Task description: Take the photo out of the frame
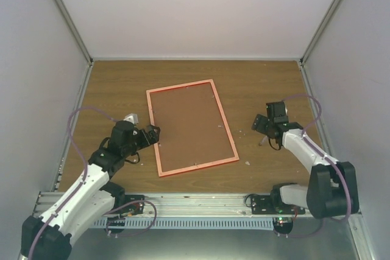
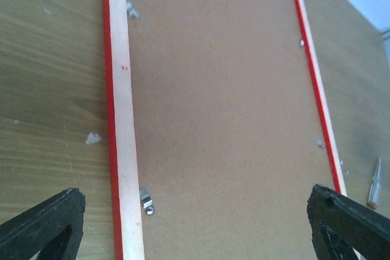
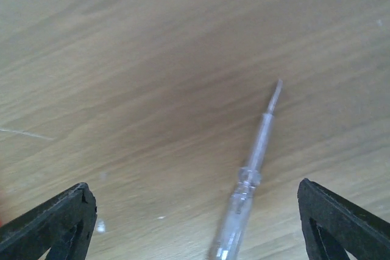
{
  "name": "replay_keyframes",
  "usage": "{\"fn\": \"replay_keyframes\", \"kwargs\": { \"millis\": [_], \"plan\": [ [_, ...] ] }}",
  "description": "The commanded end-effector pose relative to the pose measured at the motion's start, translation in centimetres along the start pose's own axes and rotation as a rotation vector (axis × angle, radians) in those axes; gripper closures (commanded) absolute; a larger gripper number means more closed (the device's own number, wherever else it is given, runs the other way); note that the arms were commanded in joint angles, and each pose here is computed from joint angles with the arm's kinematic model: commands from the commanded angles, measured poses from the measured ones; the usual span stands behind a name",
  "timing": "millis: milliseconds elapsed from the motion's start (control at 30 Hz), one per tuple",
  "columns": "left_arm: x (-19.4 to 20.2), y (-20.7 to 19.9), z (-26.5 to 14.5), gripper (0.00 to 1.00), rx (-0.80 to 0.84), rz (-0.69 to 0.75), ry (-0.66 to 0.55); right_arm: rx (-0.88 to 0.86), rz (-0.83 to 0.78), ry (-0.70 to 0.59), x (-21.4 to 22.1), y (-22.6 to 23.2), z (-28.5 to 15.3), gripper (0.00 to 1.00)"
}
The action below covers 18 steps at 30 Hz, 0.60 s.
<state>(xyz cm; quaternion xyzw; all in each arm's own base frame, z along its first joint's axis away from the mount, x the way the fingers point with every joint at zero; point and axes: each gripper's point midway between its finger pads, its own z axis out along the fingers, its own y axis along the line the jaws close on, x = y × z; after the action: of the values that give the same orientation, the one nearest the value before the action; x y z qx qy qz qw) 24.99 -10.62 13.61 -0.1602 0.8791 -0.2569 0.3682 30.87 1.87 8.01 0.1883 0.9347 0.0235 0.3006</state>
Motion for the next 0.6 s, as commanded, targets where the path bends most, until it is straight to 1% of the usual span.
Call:
{"fn": "replay_keyframes", "kwargs": {
  "millis": [0,167,367,567],
  "plan": [
    [-0.2,-1.7,0.1,0.01,0.063,0.049,0.033,0.114,0.065,0.074,2.1,-3.4,1.6,0.12],
    [0.1,-2.1,0.2,0.01,0.101,0.059,0.038,0.105,0.086,0.117,3.6,-4.0,2.4,0.21],
    [0.7,-2.7,0.8,0.01,0.127,0.063,0.083,0.059,0.063,0.203,5.9,-3.4,3.7,0.45],
    [1.2,-3.7,0.8,0.01,0.176,0.075,0.131,0.047,0.058,0.234,6.6,-3.2,4.4,0.6]
  ]
}}
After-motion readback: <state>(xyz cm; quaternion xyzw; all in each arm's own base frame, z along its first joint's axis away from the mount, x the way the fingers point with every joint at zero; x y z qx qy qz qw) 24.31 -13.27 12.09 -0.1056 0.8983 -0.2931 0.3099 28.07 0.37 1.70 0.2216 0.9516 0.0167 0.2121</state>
